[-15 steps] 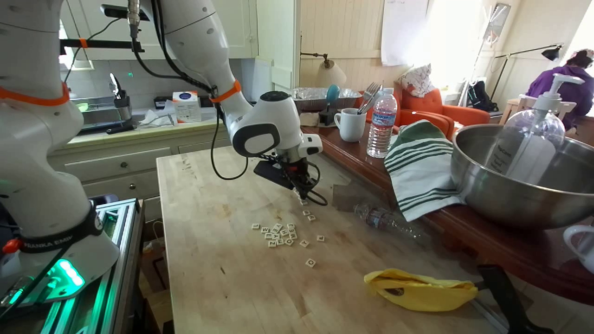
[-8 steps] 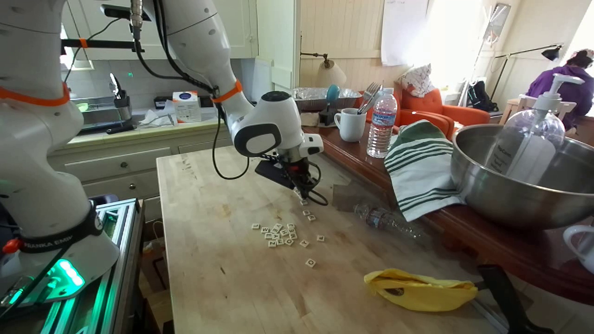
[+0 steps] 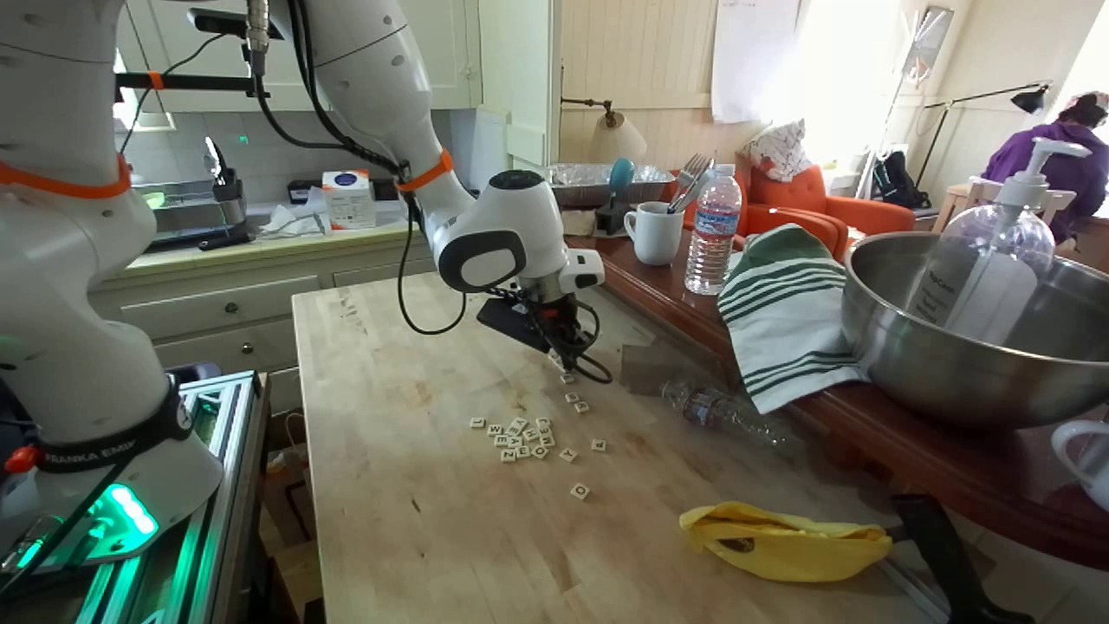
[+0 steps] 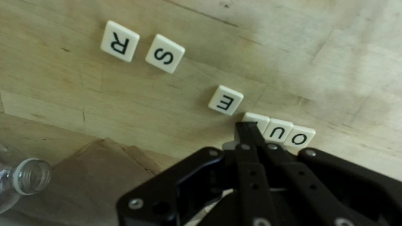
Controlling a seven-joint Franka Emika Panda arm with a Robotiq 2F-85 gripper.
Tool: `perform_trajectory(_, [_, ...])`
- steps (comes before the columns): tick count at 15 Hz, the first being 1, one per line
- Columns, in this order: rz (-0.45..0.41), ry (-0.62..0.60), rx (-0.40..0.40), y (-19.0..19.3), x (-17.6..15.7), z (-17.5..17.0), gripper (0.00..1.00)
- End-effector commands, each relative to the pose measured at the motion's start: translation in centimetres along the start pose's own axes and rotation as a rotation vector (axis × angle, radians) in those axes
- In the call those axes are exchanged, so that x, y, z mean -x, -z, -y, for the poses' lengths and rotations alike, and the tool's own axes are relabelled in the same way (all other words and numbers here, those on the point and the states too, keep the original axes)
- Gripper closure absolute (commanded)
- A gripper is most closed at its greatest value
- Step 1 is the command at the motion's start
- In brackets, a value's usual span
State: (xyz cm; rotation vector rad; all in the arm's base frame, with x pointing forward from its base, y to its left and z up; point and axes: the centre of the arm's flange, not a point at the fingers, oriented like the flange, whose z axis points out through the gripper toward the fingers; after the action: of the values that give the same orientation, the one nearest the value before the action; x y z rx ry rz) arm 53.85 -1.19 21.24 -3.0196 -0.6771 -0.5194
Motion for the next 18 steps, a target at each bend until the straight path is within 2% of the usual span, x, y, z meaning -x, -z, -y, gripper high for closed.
perform_trajectory(1, [0.007, -0.022, -0.02, 0.2, 0.3, -0.3, 1.0])
perform_trajectory(10, [-0.028, -0.057, -0.005, 1.9, 0.3, -0.9, 1.0])
perform_trajectory(18, [0.03, -0.06, 0.037, 0.7, 1.0, -2.0, 1.0])
